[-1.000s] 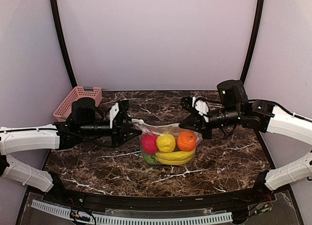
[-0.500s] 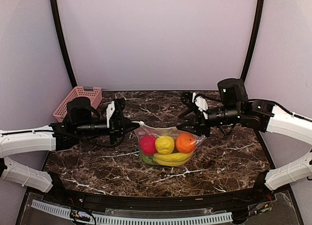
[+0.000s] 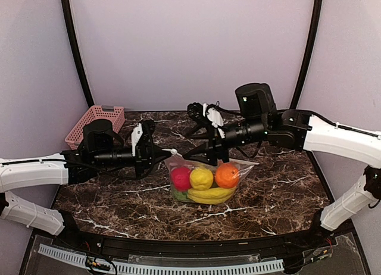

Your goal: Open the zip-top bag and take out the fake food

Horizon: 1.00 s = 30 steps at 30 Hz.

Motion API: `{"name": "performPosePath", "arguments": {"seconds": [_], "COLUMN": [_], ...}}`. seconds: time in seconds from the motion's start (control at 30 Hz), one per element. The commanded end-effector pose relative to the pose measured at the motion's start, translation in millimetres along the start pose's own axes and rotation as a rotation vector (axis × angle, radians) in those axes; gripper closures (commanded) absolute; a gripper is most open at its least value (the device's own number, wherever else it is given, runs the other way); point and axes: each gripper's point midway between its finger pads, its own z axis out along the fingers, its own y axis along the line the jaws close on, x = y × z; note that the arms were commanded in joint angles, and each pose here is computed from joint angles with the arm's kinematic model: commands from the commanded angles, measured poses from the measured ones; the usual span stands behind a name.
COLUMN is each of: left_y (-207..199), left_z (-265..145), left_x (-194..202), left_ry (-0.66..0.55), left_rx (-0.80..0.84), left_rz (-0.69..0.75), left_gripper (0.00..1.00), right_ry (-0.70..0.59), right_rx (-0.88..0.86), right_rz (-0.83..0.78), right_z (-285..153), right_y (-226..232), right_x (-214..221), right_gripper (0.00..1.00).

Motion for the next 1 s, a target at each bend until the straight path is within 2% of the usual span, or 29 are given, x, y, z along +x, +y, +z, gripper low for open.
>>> {"name": "performPosePath", "arguments": {"seconds": [0.0,0.33,0.53,0.8,0.97], "left_y": [2.2,4.1,5.6,11.0,16.9], "left_z": [-3.9,-3.4,-1.5,-3.9,-7.6], "left_x": [-16.3,-20.4,-18.3,-17.5,-17.4], "left_ry": [-0.025,-0.038,-0.034,-0.045,-0.059], "left_rx": [-0.022,-0.029,-0.034,-0.072,-0.112], "left_rz": [-0.019,-0.038,-0.049,-0.066,-0.084], "left_gripper": [0.99,0.99,0.99,0.99,0.99], "right_ry": [0.018,0.103,0.143,0.157,0.161], "right_rx": [0.052,0.087,0.118,0.158,0.178], "right_rz": [-0.012,0.013,0.023,0.028,0.019], "right_z": [14.1,43.6,51.7,47.0,39.2], "right_y": [-3.8,-16.3,-24.8,-29.4,-28.7], "right_x": [-9.8,4.8,15.3,19.9,22.3], "right_gripper": [0.37,0.45,0.60,0.93,0.98]}}
